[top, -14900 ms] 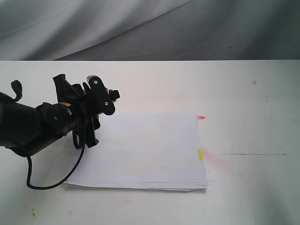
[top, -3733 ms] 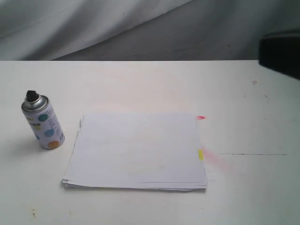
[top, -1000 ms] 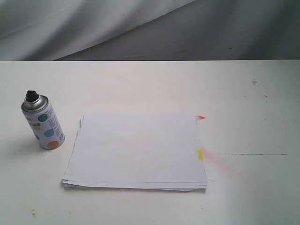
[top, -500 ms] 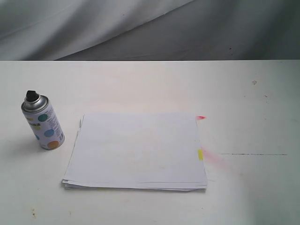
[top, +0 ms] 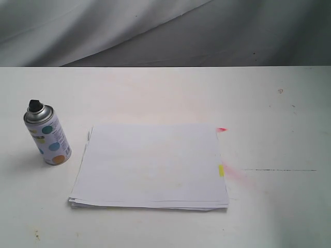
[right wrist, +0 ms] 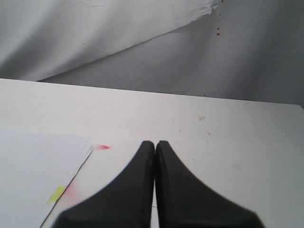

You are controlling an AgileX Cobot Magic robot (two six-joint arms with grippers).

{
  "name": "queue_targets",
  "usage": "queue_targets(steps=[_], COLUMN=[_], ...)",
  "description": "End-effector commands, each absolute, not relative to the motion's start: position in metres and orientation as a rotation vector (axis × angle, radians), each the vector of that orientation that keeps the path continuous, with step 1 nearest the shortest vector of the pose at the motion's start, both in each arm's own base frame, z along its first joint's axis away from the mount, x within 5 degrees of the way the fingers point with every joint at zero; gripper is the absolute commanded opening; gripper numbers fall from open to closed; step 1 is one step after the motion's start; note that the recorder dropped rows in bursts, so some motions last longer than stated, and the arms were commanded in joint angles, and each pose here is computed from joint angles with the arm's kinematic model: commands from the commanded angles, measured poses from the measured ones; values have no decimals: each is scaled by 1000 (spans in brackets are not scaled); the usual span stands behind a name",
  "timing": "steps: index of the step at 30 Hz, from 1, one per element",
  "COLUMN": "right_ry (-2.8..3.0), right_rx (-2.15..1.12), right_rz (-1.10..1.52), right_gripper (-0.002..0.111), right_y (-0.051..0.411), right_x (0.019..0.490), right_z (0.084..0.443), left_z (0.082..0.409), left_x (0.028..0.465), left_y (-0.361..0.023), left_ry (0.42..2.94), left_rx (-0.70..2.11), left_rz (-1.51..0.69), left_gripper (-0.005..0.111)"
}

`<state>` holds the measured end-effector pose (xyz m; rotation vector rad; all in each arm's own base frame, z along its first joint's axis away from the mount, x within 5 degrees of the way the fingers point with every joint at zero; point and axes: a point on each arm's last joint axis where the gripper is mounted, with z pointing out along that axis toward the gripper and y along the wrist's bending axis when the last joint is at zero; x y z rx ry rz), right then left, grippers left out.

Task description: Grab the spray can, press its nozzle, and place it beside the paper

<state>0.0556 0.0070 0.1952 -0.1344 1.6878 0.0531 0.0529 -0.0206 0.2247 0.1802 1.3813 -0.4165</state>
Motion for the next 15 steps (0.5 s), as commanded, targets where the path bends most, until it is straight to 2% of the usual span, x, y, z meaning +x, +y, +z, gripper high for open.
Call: queue_targets(steps=[1,7,15], right_ry=[1690,1690,1690], right_rx=[-132,-133,-132], right_rz=[43,41,43], right_gripper=[0,0,0], right_y=[6,6,6], right_x=[55,55,55], right_z=[194,194,194], left_z=[219,199,188], left_x=[53,53,53], left_y=[-22,-23,-19], left_ry=[1403,1605,1753], left_rx=[280,392,304], left_rz=[-323,-245,-219], left_gripper=[10,10,10])
